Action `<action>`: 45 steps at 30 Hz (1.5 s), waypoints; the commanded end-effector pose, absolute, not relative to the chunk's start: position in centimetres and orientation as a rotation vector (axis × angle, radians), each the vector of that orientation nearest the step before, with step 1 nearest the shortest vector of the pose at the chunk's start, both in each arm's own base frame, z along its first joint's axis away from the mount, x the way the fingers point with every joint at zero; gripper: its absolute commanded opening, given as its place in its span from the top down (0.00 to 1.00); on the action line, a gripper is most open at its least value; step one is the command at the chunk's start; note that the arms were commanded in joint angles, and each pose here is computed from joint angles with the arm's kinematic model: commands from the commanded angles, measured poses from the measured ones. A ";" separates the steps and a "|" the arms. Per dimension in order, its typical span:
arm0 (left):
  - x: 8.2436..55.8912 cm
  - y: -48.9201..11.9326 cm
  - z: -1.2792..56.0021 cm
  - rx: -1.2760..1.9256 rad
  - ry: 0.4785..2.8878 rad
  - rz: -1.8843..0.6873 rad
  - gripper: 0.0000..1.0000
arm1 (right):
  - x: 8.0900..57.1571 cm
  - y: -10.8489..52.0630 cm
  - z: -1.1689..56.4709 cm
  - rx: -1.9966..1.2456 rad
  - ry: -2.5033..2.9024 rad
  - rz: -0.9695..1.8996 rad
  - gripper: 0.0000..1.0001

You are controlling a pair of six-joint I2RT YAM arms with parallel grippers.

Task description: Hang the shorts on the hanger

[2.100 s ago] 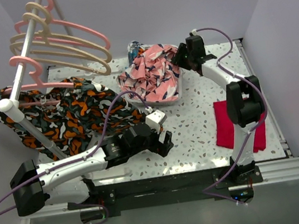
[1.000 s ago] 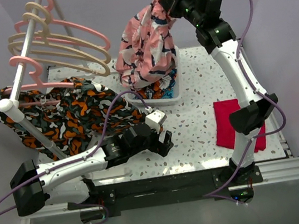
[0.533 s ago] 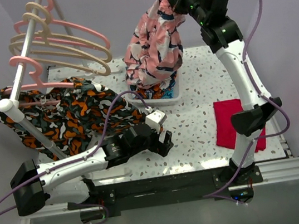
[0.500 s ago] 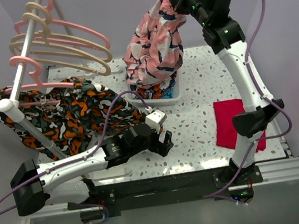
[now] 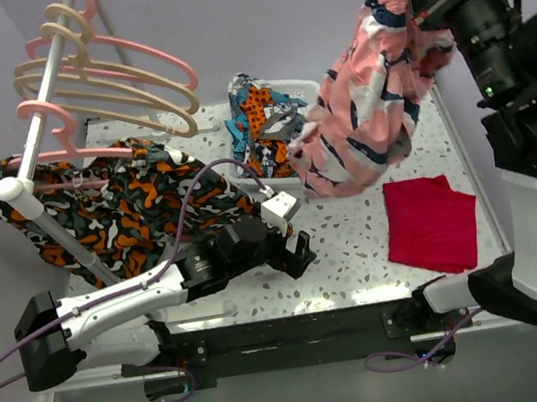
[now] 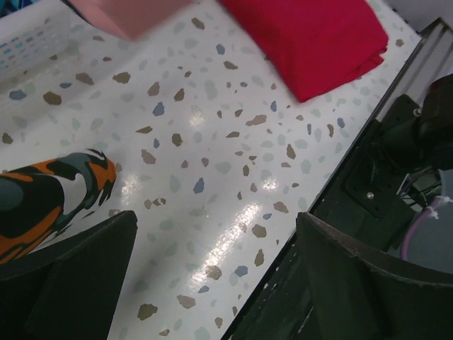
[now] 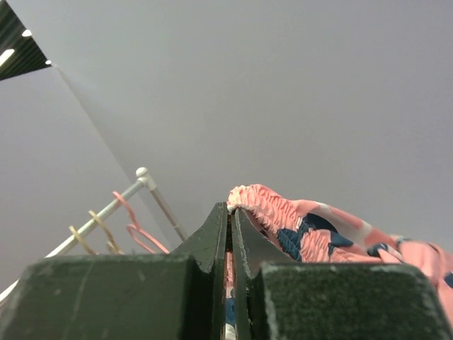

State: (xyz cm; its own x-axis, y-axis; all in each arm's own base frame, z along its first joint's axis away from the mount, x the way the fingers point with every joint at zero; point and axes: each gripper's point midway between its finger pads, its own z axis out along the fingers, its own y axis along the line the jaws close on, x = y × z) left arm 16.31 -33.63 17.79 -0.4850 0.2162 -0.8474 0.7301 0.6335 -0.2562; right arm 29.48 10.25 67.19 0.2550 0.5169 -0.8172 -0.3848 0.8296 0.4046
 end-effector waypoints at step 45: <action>26.2 -40.0 14.4 0.436 2.136 -0.514 0.35 | 32.0 8.6 10.6 0.117 2.478 -0.079 0.58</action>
State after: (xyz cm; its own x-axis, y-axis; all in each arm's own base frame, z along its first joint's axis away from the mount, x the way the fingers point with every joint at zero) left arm 24.29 -39.76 12.67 -0.5665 0.1999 -0.7995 0.5203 0.8391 -0.1589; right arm 31.99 9.62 10.25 -0.7957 0.0884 -0.5992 0.0926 0.9954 0.0239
